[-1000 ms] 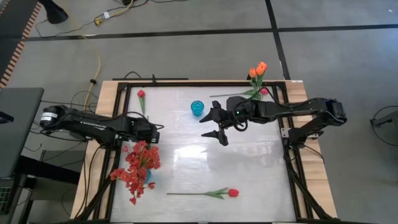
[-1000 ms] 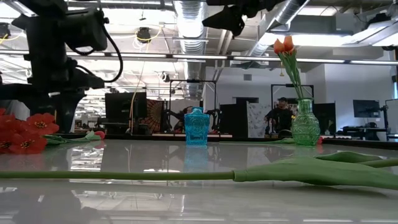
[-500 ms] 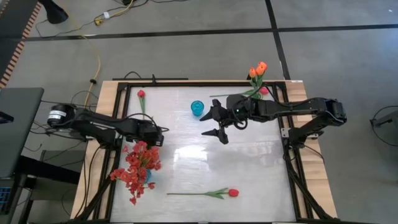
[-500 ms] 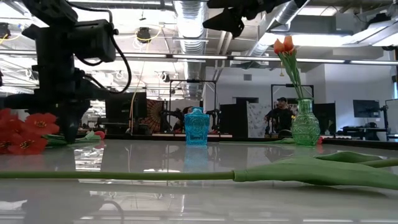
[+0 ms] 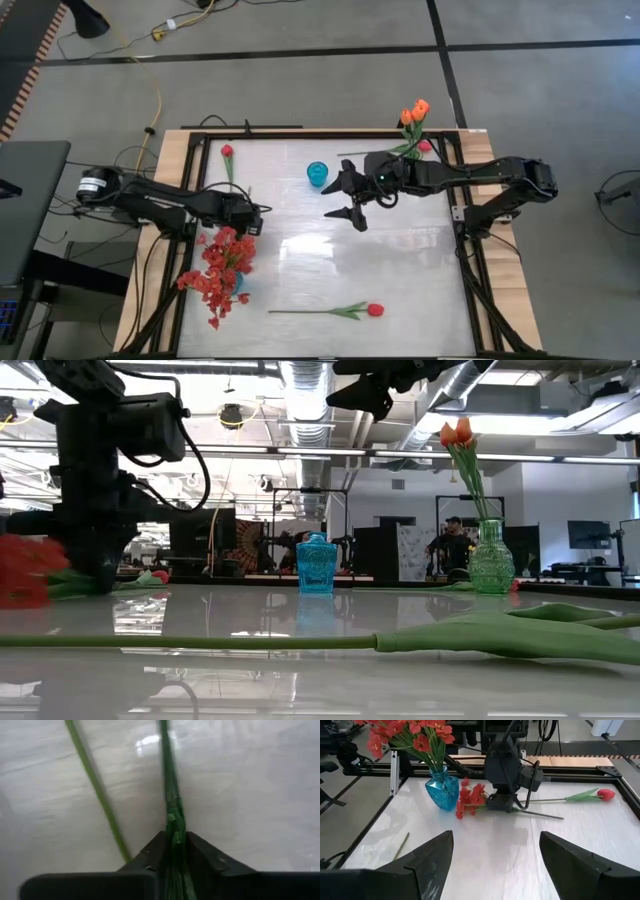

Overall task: Sort flowers into vase by color
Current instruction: Put the red flowers into the bottom blue vase

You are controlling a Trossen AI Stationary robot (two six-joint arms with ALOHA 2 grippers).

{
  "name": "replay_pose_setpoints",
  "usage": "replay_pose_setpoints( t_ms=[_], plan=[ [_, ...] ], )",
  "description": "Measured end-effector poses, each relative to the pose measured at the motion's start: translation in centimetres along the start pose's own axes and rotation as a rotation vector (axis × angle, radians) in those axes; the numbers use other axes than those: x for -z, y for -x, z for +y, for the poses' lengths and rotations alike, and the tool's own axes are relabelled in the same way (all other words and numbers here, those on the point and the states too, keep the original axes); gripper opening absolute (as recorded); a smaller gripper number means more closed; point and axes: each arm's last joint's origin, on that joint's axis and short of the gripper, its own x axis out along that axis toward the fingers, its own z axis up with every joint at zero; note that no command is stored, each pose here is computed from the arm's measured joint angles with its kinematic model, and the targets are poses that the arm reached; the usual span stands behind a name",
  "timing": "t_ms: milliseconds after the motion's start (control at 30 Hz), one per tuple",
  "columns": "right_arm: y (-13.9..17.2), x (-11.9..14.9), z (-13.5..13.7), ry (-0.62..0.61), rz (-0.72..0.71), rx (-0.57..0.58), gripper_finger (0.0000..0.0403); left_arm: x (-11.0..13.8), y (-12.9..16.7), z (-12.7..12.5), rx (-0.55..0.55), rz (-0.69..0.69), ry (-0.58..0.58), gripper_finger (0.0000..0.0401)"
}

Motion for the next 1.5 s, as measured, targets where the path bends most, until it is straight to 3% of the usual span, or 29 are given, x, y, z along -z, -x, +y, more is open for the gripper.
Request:
replay_pose_setpoints(
  t_ms=[100, 300, 600, 800, 933, 1067, 1300, 1400, 1500],
  plan=[
    [0.0, 0.0, 0.0, 0.000, -0.001, 0.000, 0.0321, -0.2, 0.6, 0.0, 0.047, -0.031, 0.009, 0.0011],
    [0.1, 0.0, -0.4, -0.004, -0.002, 0.010, 0.0321, -0.7, 2.9, 0.4, 0.175, -0.155, 0.084, 0.0017],
    [0.1, -0.1, -0.4, -0.001, -0.016, 0.012, 0.0321, -2.1, 8.5, 1.1, 0.504, -0.549, 0.188, 0.0012],
    [0.2, -0.5, -0.8, 0.085, -0.049, 0.053, 0.0321, -3.0, 11.4, 1.8, 0.709, -0.684, 0.227, 0.0012],
    [0.3, -0.7, -1.3, 0.324, -0.063, 0.083, 0.0321, -3.7, 12.9, 1.8, 0.854, -0.722, 0.266, 0.0011],
    [0.4, -1.1, -1.4, 0.711, -0.087, 0.125, 0.0321, -4.4, 13.7, 1.7, 0.991, -0.672, 0.350, 0.0011],
    [0.4, -2.2, -0.8, 1.399, 0.004, 0.385, 0.0321, -5.2, 14.3, 0.9, 1.198, -0.485, 0.429, 0.0011],
    [0.3, -2.7, -0.8, 1.567, 0.010, 0.458, 0.0321, -5.4, 14.1, 0.1, 1.250, -0.407, 0.444, 0.0011],
    [0.1, -2.9, -0.9, 1.642, 0.009, 0.489, 0.0321, -5.7, 13.9, -1.0, 1.298, -0.354, 0.451, 0.0011]
  ],
)
